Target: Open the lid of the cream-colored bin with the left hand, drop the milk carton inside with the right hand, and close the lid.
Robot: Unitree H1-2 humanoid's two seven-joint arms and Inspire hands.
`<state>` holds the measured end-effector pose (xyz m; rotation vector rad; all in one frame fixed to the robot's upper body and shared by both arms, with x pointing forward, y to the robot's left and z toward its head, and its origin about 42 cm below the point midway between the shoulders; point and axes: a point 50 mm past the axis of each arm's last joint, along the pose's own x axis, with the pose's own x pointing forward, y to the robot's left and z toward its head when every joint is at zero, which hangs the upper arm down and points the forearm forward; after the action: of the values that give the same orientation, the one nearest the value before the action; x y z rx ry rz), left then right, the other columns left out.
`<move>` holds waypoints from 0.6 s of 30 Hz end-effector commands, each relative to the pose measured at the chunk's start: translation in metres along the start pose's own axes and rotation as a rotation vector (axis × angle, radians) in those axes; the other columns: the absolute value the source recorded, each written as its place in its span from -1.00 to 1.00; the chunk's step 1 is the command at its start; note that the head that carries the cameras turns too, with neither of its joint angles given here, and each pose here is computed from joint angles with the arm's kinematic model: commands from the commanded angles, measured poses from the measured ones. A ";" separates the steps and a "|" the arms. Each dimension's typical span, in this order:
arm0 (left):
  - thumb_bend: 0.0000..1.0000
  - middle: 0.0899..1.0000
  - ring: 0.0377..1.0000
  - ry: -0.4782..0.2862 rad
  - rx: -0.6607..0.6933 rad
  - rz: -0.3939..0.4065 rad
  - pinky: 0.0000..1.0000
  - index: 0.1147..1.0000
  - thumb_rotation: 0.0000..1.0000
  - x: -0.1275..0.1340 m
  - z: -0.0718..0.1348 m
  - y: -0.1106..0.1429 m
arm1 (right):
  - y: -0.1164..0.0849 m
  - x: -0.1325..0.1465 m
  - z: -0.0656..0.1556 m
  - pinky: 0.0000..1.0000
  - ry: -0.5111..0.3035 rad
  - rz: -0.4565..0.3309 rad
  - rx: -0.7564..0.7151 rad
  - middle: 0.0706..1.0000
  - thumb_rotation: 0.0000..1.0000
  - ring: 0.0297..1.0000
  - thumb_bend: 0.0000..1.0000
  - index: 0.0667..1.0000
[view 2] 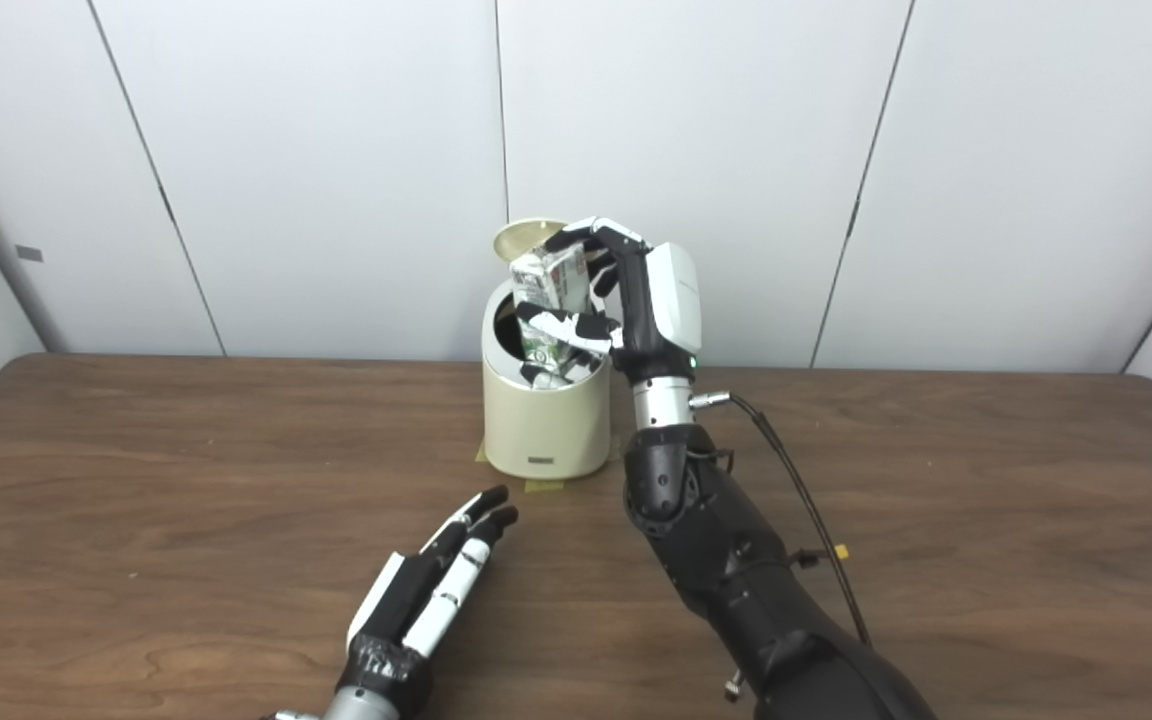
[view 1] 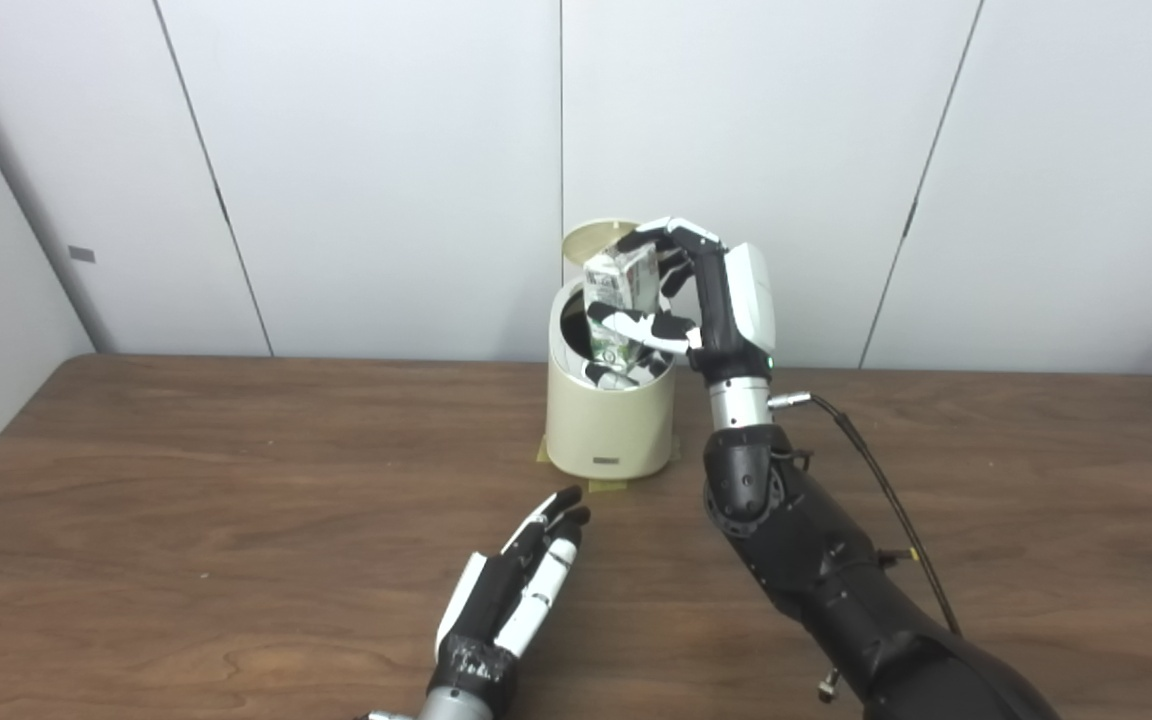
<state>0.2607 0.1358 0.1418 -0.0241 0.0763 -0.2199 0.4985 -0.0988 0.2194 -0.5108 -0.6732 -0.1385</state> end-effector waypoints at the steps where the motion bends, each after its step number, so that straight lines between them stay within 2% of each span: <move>1: -0.34 0.81 0.93 -0.027 -0.003 -0.022 1.00 0.84 0.43 0.005 0.004 -0.005 | -0.005 0.019 0.015 -0.39 -0.068 -0.026 0.020 -0.03 -1.00 -0.20 -0.01 -0.05; 11: -0.35 0.81 0.91 -0.033 -0.017 -0.019 1.00 0.85 0.46 0.005 0.003 -0.007 | -0.004 0.033 0.022 -0.39 -0.076 -0.043 -0.004 -0.03 -1.00 -0.22 -0.01 -0.05; 18: -0.27 0.80 0.92 -0.030 -0.015 -0.013 1.00 0.83 0.48 0.005 0.003 -0.008 | -0.002 0.037 0.022 -0.39 -0.073 -0.048 -0.031 -0.04 -1.00 -0.23 -0.01 -0.04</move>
<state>0.2610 0.1345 0.1404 -0.0287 0.0662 -0.2195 0.5034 -0.0955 0.2213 -0.5478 -0.6693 -0.1594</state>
